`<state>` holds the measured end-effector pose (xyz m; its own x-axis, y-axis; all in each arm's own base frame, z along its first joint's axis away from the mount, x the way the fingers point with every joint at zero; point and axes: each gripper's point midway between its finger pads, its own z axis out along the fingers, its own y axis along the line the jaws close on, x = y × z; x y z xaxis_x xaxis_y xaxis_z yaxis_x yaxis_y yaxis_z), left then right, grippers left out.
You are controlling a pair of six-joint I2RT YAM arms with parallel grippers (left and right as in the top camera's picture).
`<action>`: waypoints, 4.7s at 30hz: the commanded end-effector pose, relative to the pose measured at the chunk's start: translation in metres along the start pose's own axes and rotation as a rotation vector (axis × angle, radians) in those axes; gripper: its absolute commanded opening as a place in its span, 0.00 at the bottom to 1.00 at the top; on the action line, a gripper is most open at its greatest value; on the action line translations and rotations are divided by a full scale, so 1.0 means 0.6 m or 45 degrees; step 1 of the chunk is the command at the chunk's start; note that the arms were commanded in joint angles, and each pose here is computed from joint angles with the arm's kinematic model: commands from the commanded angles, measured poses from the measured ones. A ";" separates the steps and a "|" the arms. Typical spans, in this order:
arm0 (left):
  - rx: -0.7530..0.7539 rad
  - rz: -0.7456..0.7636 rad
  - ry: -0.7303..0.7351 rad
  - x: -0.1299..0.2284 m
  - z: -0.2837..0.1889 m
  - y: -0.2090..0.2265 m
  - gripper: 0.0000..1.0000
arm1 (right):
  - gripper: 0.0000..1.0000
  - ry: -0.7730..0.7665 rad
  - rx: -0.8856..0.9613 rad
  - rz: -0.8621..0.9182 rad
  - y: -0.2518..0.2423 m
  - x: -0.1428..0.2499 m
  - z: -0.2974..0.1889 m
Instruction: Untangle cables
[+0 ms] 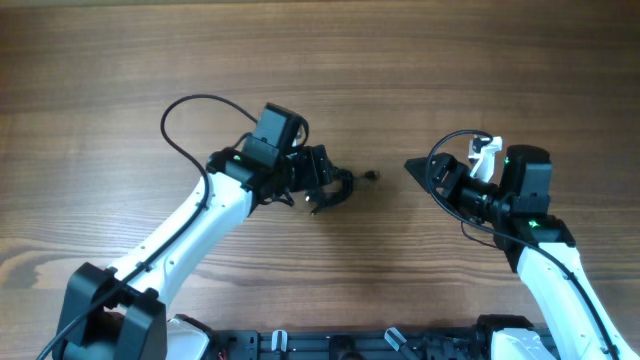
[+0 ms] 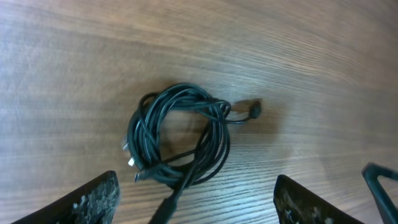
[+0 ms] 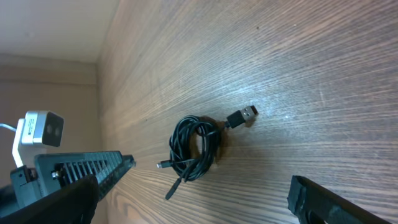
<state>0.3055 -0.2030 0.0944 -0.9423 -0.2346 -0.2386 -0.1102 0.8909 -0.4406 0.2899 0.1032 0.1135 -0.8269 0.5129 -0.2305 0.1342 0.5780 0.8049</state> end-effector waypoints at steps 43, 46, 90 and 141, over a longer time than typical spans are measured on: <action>-0.001 0.879 -0.049 0.006 -0.008 -0.028 0.04 | 1.00 0.248 -0.295 -0.448 0.048 0.072 -0.012; 0.000 0.947 -0.065 0.003 -0.012 -0.030 0.04 | 1.00 0.283 -0.501 -0.615 0.086 0.089 -0.027; 0.458 0.776 -0.045 -0.027 -0.077 -0.043 0.04 | 0.29 0.390 -0.712 -0.865 0.147 0.140 0.013; 0.439 0.417 -0.123 0.054 -0.049 -0.204 0.04 | 0.16 -0.114 -0.036 -0.422 0.082 0.009 0.086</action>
<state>0.2974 -0.2930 0.1546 -0.8625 -0.0411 -0.5044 0.2726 0.8019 -0.5316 0.3072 0.1823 0.1341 -0.7975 0.2888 -0.5296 -0.2488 0.6423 0.7249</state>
